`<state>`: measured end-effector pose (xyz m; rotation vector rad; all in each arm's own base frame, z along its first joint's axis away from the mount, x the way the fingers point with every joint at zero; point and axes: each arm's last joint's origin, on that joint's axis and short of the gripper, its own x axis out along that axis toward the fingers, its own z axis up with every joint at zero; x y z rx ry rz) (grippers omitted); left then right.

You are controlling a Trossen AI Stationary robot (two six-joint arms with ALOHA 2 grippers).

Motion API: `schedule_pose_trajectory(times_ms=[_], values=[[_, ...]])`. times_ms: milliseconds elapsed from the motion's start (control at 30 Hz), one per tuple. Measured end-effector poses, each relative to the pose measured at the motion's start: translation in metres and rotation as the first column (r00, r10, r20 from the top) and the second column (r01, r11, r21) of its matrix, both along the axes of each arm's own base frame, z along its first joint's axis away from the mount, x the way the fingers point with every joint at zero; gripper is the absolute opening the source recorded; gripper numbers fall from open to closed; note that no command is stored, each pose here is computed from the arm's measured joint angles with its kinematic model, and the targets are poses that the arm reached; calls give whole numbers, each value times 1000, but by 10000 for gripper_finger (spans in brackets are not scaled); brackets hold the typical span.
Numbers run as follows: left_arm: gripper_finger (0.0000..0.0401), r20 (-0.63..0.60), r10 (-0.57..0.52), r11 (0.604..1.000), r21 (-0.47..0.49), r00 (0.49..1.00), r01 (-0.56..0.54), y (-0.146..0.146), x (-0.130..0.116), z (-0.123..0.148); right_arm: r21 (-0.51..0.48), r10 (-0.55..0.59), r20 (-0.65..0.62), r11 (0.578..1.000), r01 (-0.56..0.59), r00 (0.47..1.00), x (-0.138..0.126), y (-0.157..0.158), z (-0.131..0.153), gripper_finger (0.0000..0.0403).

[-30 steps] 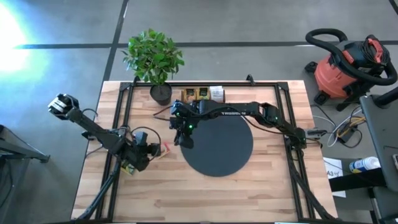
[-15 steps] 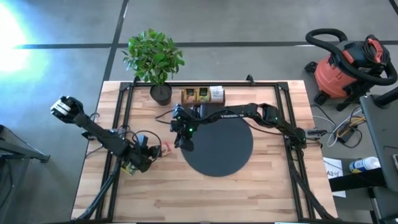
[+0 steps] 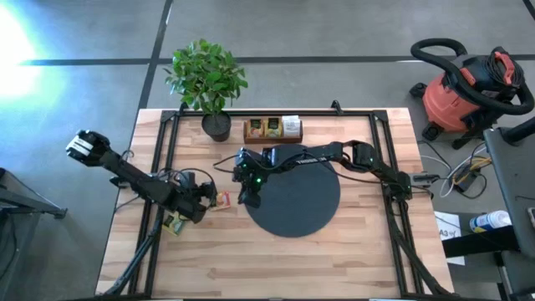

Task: Pick & Place Tea
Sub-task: Put the orange tea bag into the left slot of the wooden organizer

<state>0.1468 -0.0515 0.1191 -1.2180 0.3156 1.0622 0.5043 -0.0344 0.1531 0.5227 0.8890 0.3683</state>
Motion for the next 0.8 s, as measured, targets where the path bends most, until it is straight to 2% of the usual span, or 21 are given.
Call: schedule_pose_trajectory(times_ms=[100, 233, 367, 467, 567, 800], values=[[137, 60, -85, 994, -66, 995, 89, -9, 10, 14, -1, 0, 7, 1000, 0, 1000, 1, 0, 2, 98], [137, 109, -263, 955, -109, 959, 274, -24, 27, 38, -28, -24, 20, 999, 24, 1000, 3, -2, 5, 98], [137, 84, -349, 923, -143, 933, 358, -34, 36, 48, -56, -49, 34, 997, 51, 998, 5, -6, 8, 97], [137, 43, -374, 906, -197, 927, 375, -37, 39, 41, -58, -56, 75, 996, 61, 996, 7, -9, 11, 98], [137, -18, -356, 906, -253, 934, 340, -38, 37, 28, -41, -81, 65, 996, 84, 995, 7, -12, 11, 97], [137, -90, -306, 924, -269, 948, 273, -37, 34, 15, -31, -95, 62, 995, 97, 994, 8, -14, 8, 98]])
